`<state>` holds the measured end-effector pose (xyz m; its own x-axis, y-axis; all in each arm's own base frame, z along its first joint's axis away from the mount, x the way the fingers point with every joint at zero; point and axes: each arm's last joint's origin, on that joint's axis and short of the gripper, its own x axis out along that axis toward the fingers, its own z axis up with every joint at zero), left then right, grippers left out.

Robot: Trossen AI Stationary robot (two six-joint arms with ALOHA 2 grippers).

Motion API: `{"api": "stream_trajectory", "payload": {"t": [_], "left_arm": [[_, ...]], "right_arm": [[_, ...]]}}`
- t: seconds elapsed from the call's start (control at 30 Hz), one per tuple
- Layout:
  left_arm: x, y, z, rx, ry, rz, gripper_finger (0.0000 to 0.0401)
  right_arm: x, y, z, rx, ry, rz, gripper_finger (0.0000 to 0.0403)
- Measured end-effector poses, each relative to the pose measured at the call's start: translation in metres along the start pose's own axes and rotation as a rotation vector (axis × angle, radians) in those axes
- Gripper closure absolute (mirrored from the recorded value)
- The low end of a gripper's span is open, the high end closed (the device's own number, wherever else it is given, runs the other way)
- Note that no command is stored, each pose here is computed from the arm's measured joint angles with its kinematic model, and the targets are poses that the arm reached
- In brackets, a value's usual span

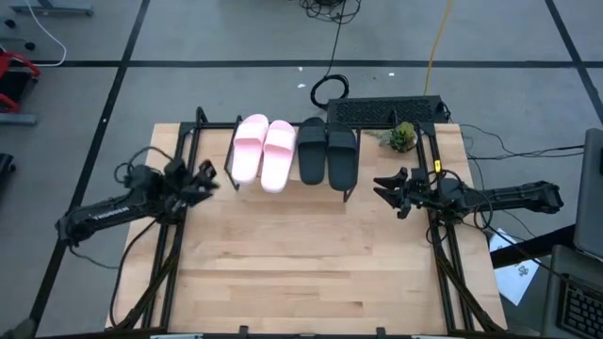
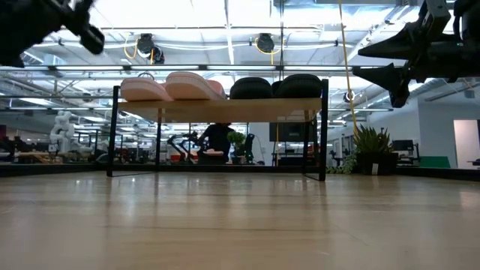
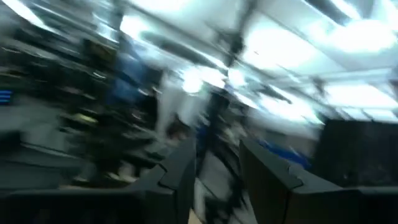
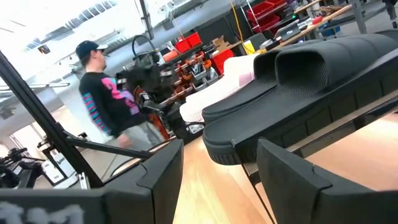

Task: Pick and place slides into the shelf
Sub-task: Return to Home Position

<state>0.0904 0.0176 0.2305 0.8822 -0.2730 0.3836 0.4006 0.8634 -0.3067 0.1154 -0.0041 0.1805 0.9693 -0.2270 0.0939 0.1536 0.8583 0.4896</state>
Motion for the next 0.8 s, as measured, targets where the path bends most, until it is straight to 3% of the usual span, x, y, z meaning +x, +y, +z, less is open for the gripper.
{"api": "stream_trajectory", "payload": {"t": [0.03, 0.1, 0.2, 0.27, 0.43, 0.6, 0.8], "left_arm": [[0.001, -0.002, -0.003, 0.009, 0.031, -0.042, 0.0272], [0.004, -0.001, -0.016, -0.032, 0.13, -0.025, 0.0272], [0.006, 0.003, -0.039, -0.1, 0.243, 0.174, 0.0272], [0.009, 0.0, -0.046, -0.08, 0.256, 0.238, 0.0272], [0.021, -0.018, -0.05, -0.003, 0.21, 0.188, 0.0272], [0.025, -0.029, -0.071, -0.009, 0.321, 0.258, 0.0272], [0.022, -0.037, -0.078, 0.118, 0.378, 0.271, 0.0272]], "right_arm": [[0.0, 0.0, 0.0, -0.001, 0.0, -0.001, 0.0209], [0.0, 0.0, 0.0, -0.009, 0.001, 0.0, 0.0209], [0.0, 0.0, 0.0, -0.026, 0.001, 0.0, 0.0209], [0.0, 0.0, 0.0, -0.036, 0.001, -0.001, 0.0209], [0.0, 0.0, 0.0, -0.073, 0.0, -0.002, 0.0209], [0.0, 0.0, 0.0, -0.083, 0.001, -0.002, 0.0209], [0.0, 0.0, 0.0, -0.086, 0.005, -0.002, 0.0209]]}}
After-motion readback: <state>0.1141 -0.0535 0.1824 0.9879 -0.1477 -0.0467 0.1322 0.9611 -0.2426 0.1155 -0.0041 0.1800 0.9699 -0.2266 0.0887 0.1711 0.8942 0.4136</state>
